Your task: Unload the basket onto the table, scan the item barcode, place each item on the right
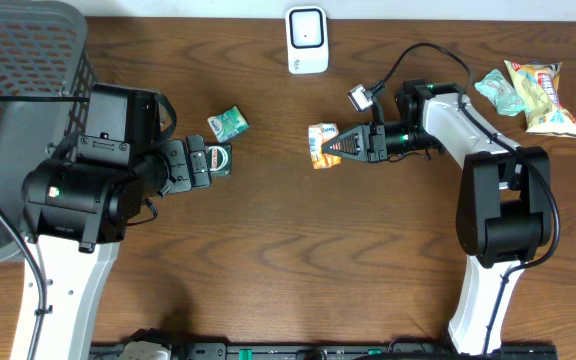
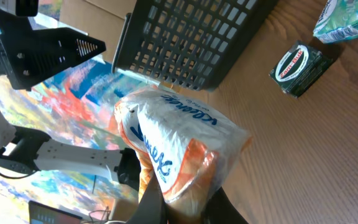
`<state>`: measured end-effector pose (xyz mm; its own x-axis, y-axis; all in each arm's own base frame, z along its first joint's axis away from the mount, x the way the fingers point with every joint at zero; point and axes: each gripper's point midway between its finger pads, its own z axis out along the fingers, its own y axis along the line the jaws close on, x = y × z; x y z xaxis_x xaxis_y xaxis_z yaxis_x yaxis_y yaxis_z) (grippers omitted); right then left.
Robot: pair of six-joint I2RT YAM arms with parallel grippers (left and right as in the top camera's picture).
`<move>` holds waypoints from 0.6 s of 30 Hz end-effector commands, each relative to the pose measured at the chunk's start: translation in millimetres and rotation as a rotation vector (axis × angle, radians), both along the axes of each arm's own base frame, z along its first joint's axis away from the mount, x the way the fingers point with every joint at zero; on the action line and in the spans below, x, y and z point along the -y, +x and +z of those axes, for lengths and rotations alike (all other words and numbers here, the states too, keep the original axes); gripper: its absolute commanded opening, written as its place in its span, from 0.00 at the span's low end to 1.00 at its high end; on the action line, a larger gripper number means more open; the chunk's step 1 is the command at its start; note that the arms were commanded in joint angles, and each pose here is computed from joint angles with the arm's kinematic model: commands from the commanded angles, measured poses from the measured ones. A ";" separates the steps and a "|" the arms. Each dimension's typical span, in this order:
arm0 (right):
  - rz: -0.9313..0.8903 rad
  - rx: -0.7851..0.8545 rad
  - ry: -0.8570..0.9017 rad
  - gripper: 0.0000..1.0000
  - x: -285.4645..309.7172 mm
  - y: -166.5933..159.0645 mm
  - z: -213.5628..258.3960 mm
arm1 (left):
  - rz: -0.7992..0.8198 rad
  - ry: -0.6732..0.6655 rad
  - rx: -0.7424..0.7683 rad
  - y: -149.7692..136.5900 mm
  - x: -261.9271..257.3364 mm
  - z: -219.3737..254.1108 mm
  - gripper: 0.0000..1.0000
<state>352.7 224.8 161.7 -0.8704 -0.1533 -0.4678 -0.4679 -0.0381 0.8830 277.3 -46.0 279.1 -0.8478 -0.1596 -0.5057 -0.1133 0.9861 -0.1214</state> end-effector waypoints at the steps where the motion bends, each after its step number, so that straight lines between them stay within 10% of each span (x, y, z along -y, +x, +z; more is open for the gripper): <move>1: -0.011 0.060 0.040 0.01 1.0 3.5 14.9 | 0.002 0.006 0.013 0.7 -1.0 4.1 0.98; 18: -0.005 0.277 0.059 0.01 4.0 -17.6 88.7 | 0.002 0.006 0.013 0.7 -1.0 4.1 0.98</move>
<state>333.6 222.1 242.0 -0.7355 -0.1323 -0.6644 -0.6619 -0.0687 0.7464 277.3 -46.0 279.1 -0.8478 -0.1596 -0.5057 -0.1133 0.9861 -0.1214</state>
